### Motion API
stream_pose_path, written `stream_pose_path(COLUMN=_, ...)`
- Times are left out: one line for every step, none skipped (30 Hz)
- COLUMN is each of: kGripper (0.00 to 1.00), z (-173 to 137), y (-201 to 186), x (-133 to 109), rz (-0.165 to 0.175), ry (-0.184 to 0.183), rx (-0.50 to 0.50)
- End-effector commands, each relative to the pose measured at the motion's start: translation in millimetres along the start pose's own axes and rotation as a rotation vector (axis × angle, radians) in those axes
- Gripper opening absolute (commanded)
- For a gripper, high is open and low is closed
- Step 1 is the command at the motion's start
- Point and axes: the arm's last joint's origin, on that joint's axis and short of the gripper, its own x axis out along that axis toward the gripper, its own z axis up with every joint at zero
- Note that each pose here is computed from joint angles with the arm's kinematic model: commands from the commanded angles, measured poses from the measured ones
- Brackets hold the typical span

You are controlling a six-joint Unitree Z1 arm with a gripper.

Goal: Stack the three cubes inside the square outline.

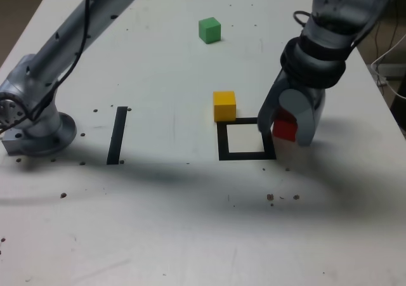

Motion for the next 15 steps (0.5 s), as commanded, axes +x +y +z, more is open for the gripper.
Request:
stream_pose_path(kGripper=0.3, z=-10, y=-4, x=-8, rz=-0.024, ry=0.002, rx=-0.04)
stream_pose_path(kGripper=0.3, z=-13, y=-5, x=-9, rz=-0.033, ry=0.002, rx=-0.057)
stream_pose_path(kGripper=0.3, z=-15, y=-6, x=-9, rz=-0.043, ry=0.003, rx=-0.073)
stream_pose_path(kGripper=0.3, z=-18, y=-7, x=-10, rz=-0.052, ry=0.005, rx=-0.09)
stream_pose_path(kGripper=0.3, z=-20, y=-8, x=-10, rz=-0.061, ry=0.007, rx=-0.105)
stream_pose_path(kGripper=0.3, z=-22, y=-8, x=-10, rz=-0.068, ry=0.009, rx=-0.12)
stream_pose_path(kGripper=0.3, z=-24, y=-9, x=-11, rz=-0.075, ry=0.012, rx=-0.134)
stream_pose_path(kGripper=0.3, z=-27, y=-9, x=-11, rz=-0.082, ry=0.015, rx=-0.147)
stream_pose_path(kGripper=0.3, z=-28, y=-10, x=-10, rz=-0.088, ry=0.018, rx=-0.159)
stream_pose_path(kGripper=0.3, z=-30, y=-10, x=-10, rz=-0.094, ry=0.021, rx=-0.169)
stream_pose_path(kGripper=0.3, z=-32, y=-10, x=-10, rz=-0.1, ry=0.024, rx=-0.178)
stream_pose_path(kGripper=0.3, z=-33, y=-10, x=-9, rz=-0.105, ry=0.027, rx=-0.187)
stream_pose_path(kGripper=0.3, z=-34, y=-10, x=-8, rz=-0.111, ry=0.03, rx=-0.198)
stream_pose_path(kGripper=0.3, z=-35, y=-10, x=-7, rz=-0.115, ry=0.032, rx=-0.205)
stream_pose_path(kGripper=0.3, z=-36, y=-10, x=-7, rz=-0.119, ry=0.034, rx=-0.212)
